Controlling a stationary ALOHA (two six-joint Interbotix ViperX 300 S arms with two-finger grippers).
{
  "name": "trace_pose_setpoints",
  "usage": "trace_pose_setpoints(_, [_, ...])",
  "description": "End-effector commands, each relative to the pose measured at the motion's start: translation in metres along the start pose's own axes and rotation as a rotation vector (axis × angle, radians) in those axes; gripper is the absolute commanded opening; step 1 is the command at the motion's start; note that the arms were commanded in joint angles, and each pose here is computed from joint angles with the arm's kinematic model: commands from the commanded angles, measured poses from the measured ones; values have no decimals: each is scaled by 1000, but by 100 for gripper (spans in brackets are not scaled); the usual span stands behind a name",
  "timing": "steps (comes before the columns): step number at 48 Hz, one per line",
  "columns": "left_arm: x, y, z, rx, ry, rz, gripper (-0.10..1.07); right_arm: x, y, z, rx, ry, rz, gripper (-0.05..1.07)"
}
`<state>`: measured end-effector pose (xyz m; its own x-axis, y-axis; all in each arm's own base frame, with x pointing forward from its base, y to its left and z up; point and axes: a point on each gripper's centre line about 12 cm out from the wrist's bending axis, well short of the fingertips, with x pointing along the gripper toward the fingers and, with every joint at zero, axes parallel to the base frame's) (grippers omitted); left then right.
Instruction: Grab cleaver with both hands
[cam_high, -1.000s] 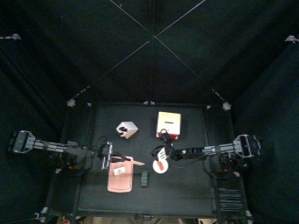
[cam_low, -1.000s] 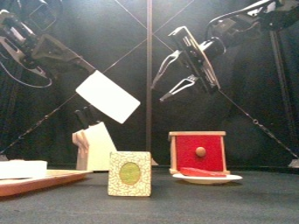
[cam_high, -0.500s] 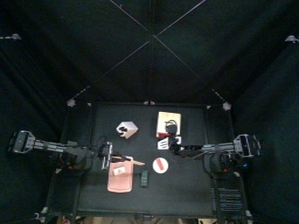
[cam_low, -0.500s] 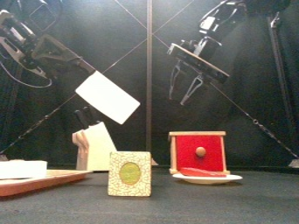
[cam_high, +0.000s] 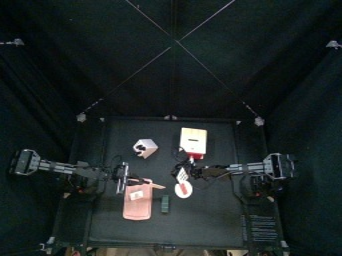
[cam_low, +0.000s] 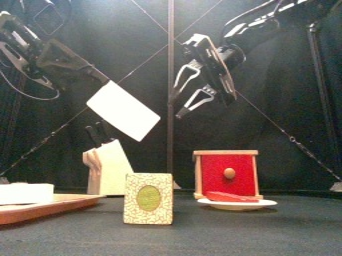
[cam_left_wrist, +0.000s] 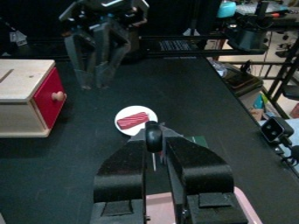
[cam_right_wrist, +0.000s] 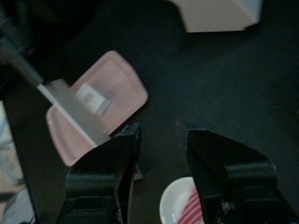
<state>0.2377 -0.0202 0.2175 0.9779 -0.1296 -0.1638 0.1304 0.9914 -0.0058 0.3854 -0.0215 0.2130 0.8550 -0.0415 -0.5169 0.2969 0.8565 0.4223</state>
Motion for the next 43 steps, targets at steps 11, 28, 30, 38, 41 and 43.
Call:
trace_pose_setpoints(11, [3,-8,10,21,-32,-38,45,-5,17,2,-118,-23,83,77])
trace_pose_setpoints(28, [3,-8,17,11,-77,-42,45,6,62,-3,-285,-13,178,77])
trace_pose_setpoints(30, [4,-9,18,11,-80,-42,45,10,64,-5,-301,-7,180,76])
trace_pose_setpoints(38, [3,-8,19,11,-84,-41,45,21,64,-6,-313,6,169,77])
trace_pose_setpoints(41, [4,-8,20,8,-84,-39,45,24,63,-7,-311,8,165,77])
trace_pose_setpoints(43, [4,-8,20,7,-85,-39,45,25,63,-6,-310,9,165,77])
